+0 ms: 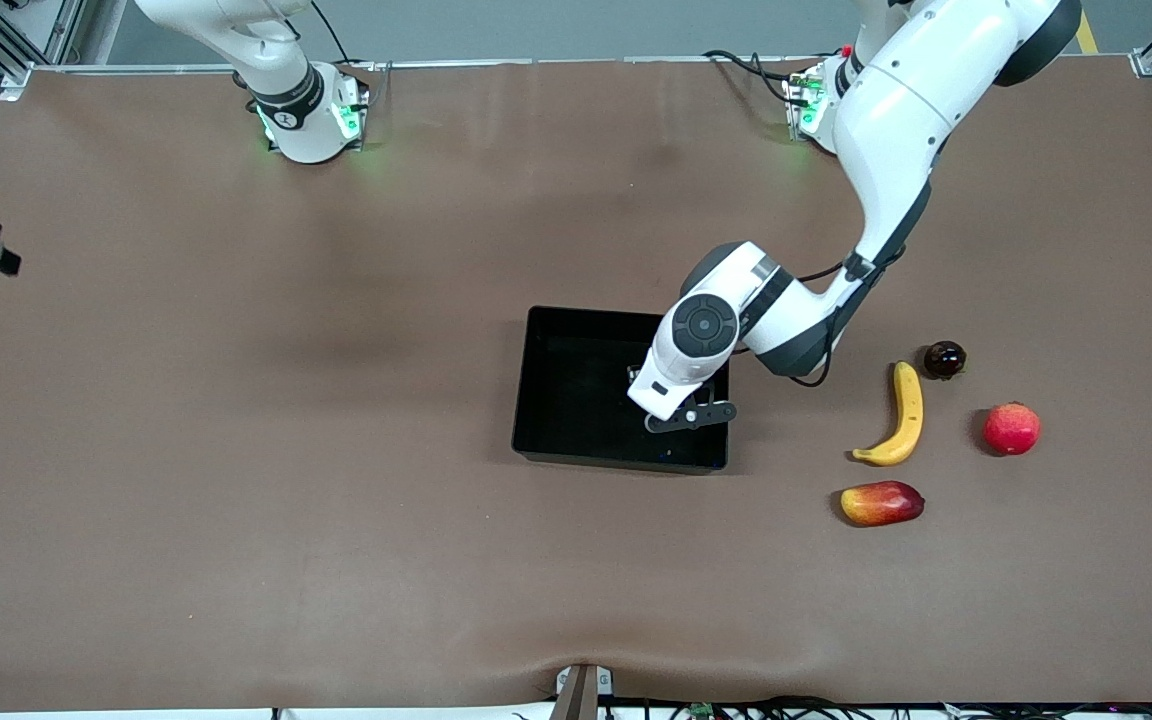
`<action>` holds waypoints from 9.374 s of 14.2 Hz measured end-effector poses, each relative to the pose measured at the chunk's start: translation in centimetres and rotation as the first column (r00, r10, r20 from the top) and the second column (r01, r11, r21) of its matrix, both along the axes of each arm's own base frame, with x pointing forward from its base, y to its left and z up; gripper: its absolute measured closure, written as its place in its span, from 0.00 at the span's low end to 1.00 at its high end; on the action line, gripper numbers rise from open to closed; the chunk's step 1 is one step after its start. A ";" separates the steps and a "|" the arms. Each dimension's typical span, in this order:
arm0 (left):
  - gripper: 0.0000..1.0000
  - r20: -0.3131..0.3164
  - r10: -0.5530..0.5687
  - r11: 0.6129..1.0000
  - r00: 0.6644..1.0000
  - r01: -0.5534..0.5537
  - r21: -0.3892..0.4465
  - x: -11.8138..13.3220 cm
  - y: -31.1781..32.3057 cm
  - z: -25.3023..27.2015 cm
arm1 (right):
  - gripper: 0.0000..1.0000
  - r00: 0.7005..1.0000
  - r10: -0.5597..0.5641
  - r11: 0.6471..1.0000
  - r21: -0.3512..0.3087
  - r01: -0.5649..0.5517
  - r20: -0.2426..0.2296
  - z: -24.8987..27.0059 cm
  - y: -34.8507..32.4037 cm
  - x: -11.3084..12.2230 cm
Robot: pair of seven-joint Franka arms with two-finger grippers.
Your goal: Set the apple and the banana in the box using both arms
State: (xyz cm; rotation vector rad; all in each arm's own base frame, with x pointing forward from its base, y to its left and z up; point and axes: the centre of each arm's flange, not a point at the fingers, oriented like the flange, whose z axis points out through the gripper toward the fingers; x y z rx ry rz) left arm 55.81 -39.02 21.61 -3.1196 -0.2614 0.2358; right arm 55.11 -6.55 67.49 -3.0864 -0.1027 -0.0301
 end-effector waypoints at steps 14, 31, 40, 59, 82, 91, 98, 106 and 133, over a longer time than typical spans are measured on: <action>0.00 0.170 0.083 0.996 0.982 -0.087 0.018 7.5 12.6 15.3 | 0.00 0.999 0.031 0.997 -0.070 -0.032 -0.014 -1.1 1.3 0.5; 0.24 -0.100 -0.323 0.937 0.941 0.332 0.107 8.2 34.3 -1.7 | 0.00 0.998 0.059 0.996 -0.063 -0.060 -0.006 -1.3 2.6 0.9; 0.37 -0.118 -0.321 0.936 0.940 0.334 0.108 7.5 35.6 -2.6 | 0.00 0.998 0.068 0.996 -0.062 -0.069 -0.015 -1.8 3.1 1.2; 0.67 -0.059 0.068 0.997 0.996 -0.070 -0.031 3.5 9.3 21.9 | 0.00 0.997 0.072 0.995 -0.061 -0.073 -0.019 -2.0 3.3 1.3; 0.67 -0.036 0.607 0.794 0.794 -0.605 0.047 -1.7 -8.3 -0.6 | 0.00 0.997 0.071 0.996 -0.061 -0.072 -0.019 -2.0 3.3 1.3; 0.13 0.155 0.511 0.860 0.846 -0.504 -0.082 2.3 -7.3 6.4 | 0.00 0.997 0.068 0.996 -0.061 -0.069 -0.020 -2.0 3.1 1.3; 0.00 0.260 0.234 0.969 0.937 -0.245 0.010 5.8 6.6 26.7 | 0.00 0.998 0.066 0.996 -0.061 -0.068 -0.021 -2.1 3.0 1.3; 0.00 0.264 -0.038 0.998 0.964 0.024 0.055 5.0 22.4 39.1 | 0.00 0.998 0.068 0.996 -0.061 -0.069 -0.021 -2.1 3.1 1.3; 0.00 0.214 -0.197 0.980 0.957 0.188 0.058 -5.0 32.0 46.0 | 0.00 0.997 0.071 0.996 -0.060 -0.072 -0.021 -2.1 3.3 1.3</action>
